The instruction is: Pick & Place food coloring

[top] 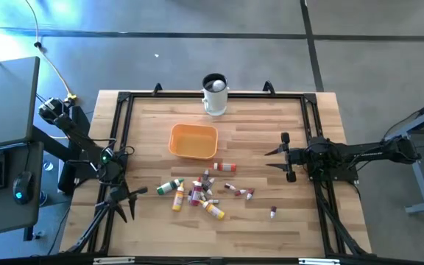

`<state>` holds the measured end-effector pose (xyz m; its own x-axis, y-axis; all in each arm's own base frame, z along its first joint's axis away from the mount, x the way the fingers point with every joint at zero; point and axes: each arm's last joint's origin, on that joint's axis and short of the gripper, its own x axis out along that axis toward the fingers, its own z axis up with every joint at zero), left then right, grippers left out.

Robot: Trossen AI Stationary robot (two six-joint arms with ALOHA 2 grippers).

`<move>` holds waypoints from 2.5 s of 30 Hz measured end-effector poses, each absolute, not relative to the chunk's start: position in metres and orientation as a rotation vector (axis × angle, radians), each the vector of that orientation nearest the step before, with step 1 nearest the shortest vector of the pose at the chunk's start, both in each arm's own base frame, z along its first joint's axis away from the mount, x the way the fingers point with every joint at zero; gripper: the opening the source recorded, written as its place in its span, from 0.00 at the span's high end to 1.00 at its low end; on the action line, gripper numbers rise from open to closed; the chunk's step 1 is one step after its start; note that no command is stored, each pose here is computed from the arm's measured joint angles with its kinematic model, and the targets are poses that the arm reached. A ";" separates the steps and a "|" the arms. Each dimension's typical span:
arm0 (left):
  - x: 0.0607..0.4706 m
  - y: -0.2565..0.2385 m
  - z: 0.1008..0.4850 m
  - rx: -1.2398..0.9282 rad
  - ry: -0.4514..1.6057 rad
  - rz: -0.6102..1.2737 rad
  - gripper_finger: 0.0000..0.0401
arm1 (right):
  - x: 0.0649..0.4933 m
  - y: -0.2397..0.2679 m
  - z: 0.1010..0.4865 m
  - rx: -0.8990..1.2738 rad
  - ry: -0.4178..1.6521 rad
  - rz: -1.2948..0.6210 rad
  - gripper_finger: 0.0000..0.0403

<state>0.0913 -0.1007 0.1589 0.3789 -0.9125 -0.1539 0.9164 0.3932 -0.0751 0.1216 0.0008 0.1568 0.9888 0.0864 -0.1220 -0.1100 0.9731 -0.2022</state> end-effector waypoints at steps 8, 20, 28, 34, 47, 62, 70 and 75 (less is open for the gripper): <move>0.091 -0.101 0.159 0.024 0.180 -1.168 0.71 | 0.122 0.001 0.157 -0.210 0.113 0.100 0.59; 0.091 -0.101 0.159 0.024 0.180 -1.168 0.71 | 0.122 0.001 0.157 -0.210 0.113 0.099 0.59; 0.091 -0.101 0.159 0.024 0.181 -1.168 0.71 | 0.122 0.001 0.157 -0.210 0.113 0.100 0.59; 0.091 -0.101 0.159 0.024 0.180 -1.168 0.71 | 0.122 0.001 0.157 -0.210 0.113 0.099 0.59; 0.094 -0.101 0.169 0.072 0.029 -1.094 0.71 | 0.122 0.001 0.157 -0.210 0.113 0.099 0.59; 0.103 -0.090 0.198 0.329 -0.353 -0.555 0.71 | 0.122 0.001 0.157 -0.210 0.113 0.100 0.59; 0.104 -0.066 0.211 0.314 -0.247 0.196 0.71 | 0.122 0.001 0.157 -0.210 0.112 0.100 0.59; 0.106 -0.066 0.203 0.365 -0.156 0.244 0.71 | 0.122 0.001 0.157 -0.210 0.113 0.100 0.59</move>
<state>0.1059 -0.0663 0.2027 0.9587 0.2077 0.1945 -0.2636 0.9053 0.3330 0.1216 0.0009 0.1568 0.9887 0.0869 -0.1224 -0.1106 0.9731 -0.2021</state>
